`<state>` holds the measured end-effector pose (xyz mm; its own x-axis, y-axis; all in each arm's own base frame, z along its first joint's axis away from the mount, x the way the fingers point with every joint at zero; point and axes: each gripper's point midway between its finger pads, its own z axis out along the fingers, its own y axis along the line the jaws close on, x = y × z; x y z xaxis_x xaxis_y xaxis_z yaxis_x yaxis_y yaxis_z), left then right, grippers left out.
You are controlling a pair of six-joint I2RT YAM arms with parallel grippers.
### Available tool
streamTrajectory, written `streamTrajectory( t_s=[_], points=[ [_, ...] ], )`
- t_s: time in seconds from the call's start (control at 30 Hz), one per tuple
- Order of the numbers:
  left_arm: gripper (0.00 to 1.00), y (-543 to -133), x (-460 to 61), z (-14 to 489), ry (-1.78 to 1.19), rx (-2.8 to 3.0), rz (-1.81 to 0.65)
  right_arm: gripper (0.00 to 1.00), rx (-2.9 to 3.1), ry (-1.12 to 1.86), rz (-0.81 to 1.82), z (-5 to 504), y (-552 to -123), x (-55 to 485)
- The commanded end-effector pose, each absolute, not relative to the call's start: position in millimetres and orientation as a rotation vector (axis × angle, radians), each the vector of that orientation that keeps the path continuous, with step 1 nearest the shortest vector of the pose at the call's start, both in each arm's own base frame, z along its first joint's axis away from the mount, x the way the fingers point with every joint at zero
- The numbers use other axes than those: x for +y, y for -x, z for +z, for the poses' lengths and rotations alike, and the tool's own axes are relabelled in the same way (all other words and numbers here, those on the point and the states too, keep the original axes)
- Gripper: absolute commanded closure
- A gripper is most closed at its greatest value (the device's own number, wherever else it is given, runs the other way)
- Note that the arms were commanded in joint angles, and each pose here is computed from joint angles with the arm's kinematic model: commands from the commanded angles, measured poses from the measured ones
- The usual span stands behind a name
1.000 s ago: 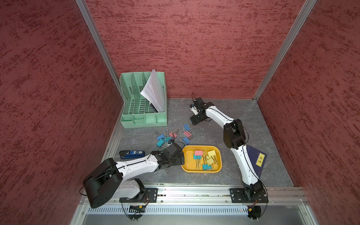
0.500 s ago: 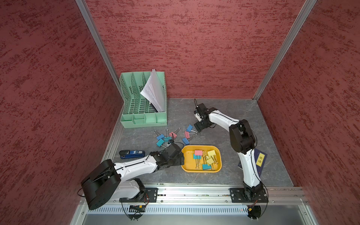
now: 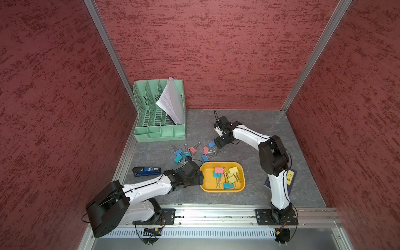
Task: Put the binder clips in the storage box
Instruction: Pick up the binder clip at the center of the board.
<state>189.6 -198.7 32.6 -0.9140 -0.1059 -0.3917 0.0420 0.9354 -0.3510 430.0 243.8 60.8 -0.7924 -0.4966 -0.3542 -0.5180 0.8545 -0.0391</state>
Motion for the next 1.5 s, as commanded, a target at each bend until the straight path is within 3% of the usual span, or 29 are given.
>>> streamTrajectory(
  t_s=[0.0,0.17,0.43,1.13,1.33,1.47],
  points=[
    [0.07,-186,-188,27,0.041,2.694,-0.443,0.07,2.583,0.738,0.277,99,-437,271],
    [0.07,-187,-189,26,0.041,2.698,-0.446,0.07,2.585,0.749,0.41,98,-427,296],
    [0.07,-187,-190,26,0.041,2.696,-0.448,0.07,2.616,0.739,0.412,81,-425,306],
    [0.06,-186,-189,24,0.044,2.705,-0.445,0.09,2.669,0.776,0.274,43,-434,306],
    [0.06,-186,-187,23,0.049,2.705,-0.442,0.18,2.672,0.776,0.223,37,-439,303],
    [0.06,-185,-185,22,0.051,2.706,-0.437,0.33,2.671,0.789,0.21,34,-438,304]
  ],
)
